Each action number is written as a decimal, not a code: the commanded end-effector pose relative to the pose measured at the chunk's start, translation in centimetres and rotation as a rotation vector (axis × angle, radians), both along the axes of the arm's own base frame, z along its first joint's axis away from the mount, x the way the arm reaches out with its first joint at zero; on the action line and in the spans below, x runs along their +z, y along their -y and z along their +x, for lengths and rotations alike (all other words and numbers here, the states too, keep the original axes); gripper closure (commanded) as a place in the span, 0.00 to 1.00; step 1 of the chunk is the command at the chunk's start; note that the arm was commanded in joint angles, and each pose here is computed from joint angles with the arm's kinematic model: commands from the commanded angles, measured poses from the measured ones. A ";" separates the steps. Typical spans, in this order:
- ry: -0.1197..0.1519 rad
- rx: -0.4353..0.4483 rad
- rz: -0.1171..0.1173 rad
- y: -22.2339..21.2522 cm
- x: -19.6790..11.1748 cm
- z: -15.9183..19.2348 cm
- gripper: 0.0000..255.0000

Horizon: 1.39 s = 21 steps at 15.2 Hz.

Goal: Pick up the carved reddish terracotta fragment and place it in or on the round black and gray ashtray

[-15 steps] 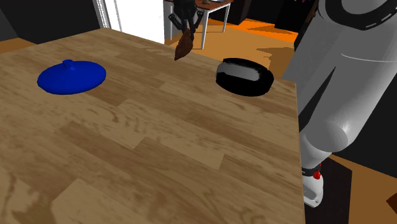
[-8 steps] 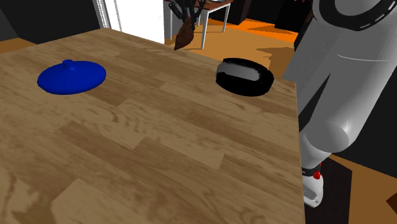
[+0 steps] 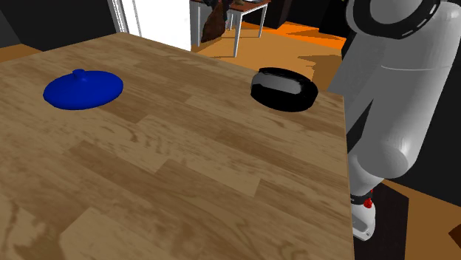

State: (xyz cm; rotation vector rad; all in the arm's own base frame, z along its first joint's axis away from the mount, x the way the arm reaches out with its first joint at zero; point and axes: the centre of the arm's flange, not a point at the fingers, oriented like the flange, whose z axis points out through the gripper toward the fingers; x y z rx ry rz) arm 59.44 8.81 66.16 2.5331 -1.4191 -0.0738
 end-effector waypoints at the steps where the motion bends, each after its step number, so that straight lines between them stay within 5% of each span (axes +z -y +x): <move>1: -0.001 -0.001 0.000 0.1 1.0 -0.1 1.00; 21: -0.001 -0.001 0.000 6.2 0.9 -24.4 1.00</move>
